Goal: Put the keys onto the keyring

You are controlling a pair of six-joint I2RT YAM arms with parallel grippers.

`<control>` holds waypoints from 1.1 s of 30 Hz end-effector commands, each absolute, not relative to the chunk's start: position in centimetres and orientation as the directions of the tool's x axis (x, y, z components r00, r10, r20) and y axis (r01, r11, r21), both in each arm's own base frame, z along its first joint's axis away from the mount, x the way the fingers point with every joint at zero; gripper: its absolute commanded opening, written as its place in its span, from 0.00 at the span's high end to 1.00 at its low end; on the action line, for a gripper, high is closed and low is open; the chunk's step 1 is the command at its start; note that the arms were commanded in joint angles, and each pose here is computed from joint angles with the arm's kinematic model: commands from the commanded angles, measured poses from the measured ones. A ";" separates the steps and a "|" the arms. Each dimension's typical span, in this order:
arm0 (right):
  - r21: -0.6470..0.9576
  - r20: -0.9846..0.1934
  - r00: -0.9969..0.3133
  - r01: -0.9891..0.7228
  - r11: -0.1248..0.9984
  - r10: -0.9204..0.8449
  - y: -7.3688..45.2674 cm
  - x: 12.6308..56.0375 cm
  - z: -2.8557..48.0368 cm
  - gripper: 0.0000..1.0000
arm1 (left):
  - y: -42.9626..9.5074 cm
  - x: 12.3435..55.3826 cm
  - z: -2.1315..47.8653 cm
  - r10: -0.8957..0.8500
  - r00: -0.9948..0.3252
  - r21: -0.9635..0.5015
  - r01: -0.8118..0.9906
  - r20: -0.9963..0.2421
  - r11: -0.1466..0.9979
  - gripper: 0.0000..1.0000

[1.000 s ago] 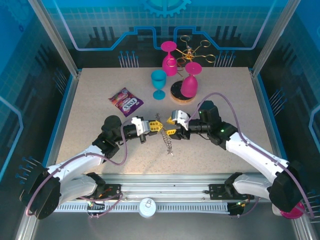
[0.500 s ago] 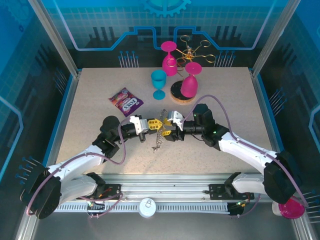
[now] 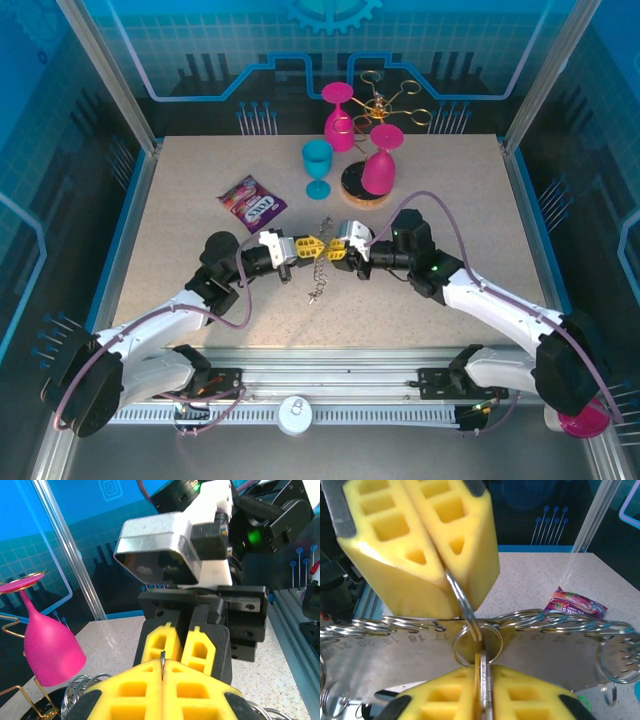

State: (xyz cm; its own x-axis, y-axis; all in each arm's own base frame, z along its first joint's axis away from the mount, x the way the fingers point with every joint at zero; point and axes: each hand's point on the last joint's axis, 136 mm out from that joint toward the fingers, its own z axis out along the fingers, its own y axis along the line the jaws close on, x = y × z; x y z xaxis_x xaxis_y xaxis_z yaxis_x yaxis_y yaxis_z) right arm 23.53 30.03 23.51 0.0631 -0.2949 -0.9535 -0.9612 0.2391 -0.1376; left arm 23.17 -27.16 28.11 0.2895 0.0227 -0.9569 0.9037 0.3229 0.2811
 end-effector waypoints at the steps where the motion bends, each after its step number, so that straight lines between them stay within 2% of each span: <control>1: -0.166 -0.936 0.073 -0.954 0.250 -0.345 29.2 22.9 23.0 0.91 | -26.8 23.4 28.9 0.022 0.328 0.315 0.885 -0.944 0.344 1.00; 10: -0.239 -0.895 0.108 -0.935 0.263 -0.432 28.1 23.1 23.5 1.00 | -26.9 23.5 28.5 0.047 0.328 0.324 0.885 -0.943 0.335 1.00; 22: -0.444 -0.807 0.285 -0.870 0.213 -0.517 30.0 24.0 26.4 1.00 | -27.1 23.9 27.4 0.089 0.298 0.311 0.892 -0.950 0.329 1.00; 33: -0.623 -0.696 0.355 -0.731 0.279 -0.624 27.3 25.8 28.3 1.00 | -27.0 24.3 26.5 0.135 0.277 0.307 0.893 -0.951 0.328 1.00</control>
State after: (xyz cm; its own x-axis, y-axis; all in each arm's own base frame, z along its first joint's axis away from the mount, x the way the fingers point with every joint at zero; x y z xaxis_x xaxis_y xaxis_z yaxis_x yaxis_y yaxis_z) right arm 24.93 28.27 25.44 0.3014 -0.6115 -0.7316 -0.8169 0.2302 -0.5289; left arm 24.37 -26.74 25.35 0.2427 0.1373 -0.9603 0.8943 0.3519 0.2763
